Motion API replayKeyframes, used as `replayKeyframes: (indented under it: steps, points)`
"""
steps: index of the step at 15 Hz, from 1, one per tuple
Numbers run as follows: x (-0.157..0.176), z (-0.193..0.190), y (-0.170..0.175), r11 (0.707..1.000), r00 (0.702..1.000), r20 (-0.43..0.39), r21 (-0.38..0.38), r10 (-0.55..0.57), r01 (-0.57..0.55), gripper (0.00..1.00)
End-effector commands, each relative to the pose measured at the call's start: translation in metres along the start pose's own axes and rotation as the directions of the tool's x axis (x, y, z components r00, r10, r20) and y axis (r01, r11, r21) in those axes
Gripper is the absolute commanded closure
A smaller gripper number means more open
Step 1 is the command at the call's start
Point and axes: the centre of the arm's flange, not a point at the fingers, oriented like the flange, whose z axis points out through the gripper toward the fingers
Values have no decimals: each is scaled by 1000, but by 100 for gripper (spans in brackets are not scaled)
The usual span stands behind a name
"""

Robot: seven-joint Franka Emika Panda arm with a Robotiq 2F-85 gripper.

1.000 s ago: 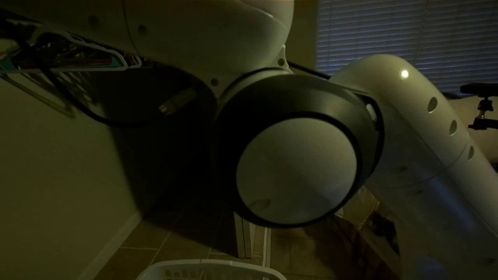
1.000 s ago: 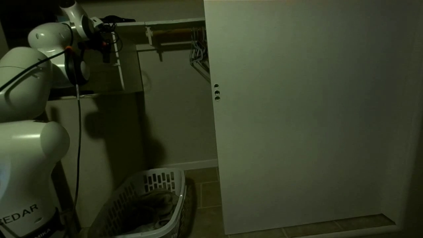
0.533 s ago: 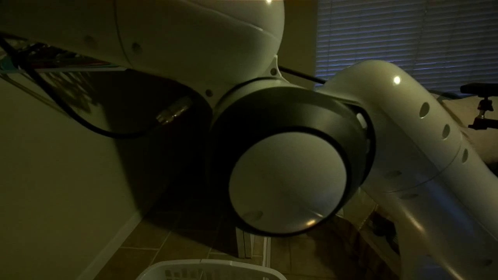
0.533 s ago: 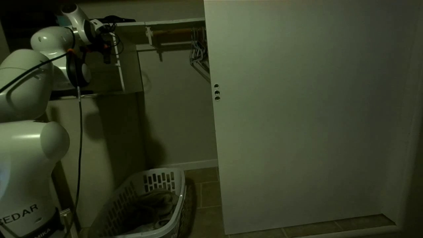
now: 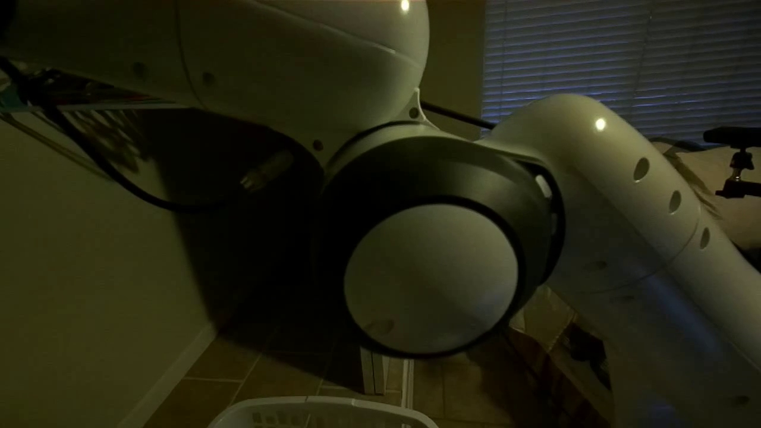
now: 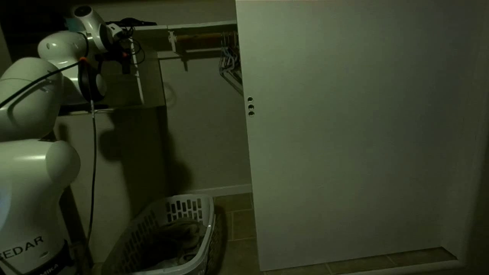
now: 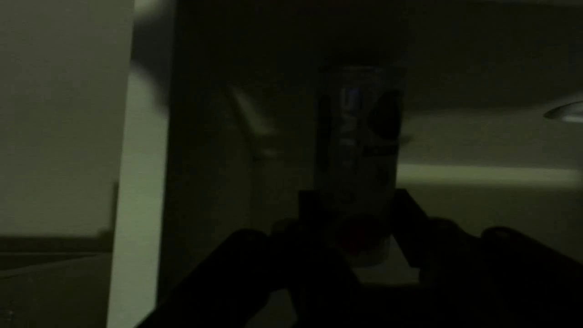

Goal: Pick up the small bottle and place it on the top shelf

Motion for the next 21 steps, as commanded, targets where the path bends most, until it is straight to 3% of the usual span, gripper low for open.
replayKeyframes:
  steps: [1,9,10,11,15,21]
  points:
    - [-63,-39,13,1000,1000,-4,15,14,-14,81]
    - [-62,-40,17,998,998,15,-10,56,-56,81]
    - [-62,-40,17,998,998,14,-7,59,-59,31]
    - [-62,-40,17,998,998,15,-11,59,-59,29]
    - [-62,-40,15,998,998,29,-15,64,-63,3]
    - [-60,-49,11,999,990,140,-37,0,6,0]
